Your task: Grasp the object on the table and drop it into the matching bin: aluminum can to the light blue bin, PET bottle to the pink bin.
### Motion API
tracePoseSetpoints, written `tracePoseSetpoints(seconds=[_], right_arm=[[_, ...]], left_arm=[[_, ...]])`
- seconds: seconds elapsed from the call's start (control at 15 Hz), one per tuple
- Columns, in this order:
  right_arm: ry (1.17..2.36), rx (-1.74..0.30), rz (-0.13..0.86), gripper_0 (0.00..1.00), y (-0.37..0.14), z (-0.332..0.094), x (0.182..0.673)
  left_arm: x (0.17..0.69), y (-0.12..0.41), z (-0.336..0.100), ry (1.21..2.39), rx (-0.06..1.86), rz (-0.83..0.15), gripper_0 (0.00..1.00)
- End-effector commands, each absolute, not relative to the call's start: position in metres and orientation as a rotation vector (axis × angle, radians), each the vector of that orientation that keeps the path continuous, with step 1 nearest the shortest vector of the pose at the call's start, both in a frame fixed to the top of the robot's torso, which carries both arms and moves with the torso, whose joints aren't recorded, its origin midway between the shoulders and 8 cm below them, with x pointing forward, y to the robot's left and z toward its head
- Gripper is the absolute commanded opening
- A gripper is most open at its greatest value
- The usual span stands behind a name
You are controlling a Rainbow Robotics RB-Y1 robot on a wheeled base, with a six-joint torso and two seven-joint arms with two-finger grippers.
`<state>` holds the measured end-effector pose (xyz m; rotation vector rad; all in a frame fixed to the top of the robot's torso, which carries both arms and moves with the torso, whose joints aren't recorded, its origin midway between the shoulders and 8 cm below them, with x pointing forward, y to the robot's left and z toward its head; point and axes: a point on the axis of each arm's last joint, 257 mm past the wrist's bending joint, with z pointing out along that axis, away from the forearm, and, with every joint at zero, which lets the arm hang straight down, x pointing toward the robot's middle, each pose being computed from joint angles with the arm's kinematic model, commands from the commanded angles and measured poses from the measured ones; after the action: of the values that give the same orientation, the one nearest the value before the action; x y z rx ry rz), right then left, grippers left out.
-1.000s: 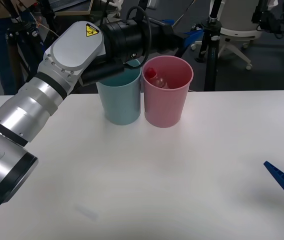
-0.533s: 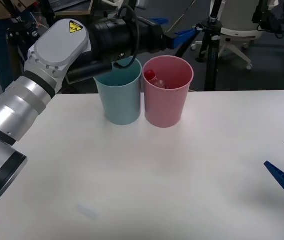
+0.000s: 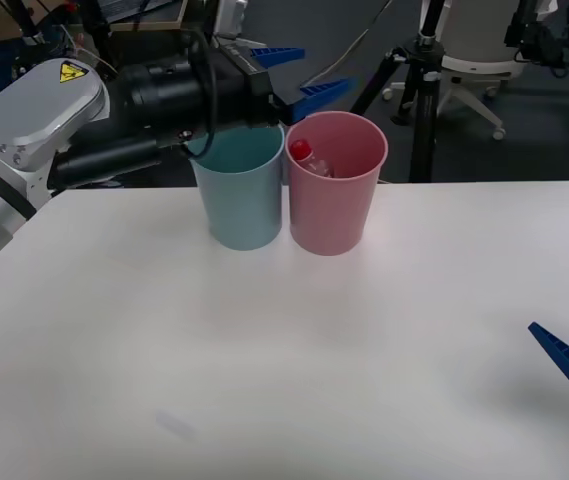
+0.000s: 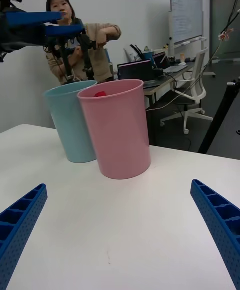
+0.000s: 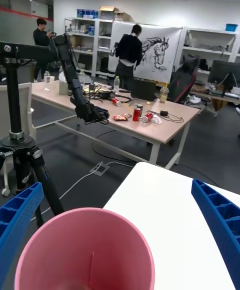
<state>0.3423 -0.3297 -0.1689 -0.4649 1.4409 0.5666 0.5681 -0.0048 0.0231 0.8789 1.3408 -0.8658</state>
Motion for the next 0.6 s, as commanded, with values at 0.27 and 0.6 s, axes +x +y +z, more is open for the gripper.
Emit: tracePoseSetpoints(seconds=[0.27, 0.6], right_arm=[[1.441, -0.465, 0.567, 1.00, -0.330, -0.169, 0.342], [1.441, -0.465, 0.567, 1.00, -0.330, -0.169, 0.342]], left_arm=[[0.536, 0.047, 0.012, 1.294, 0.935, -0.840, 1.00], [0.511, 0.095, -0.003, 1.314, 0.910, -0.840, 1.00]])
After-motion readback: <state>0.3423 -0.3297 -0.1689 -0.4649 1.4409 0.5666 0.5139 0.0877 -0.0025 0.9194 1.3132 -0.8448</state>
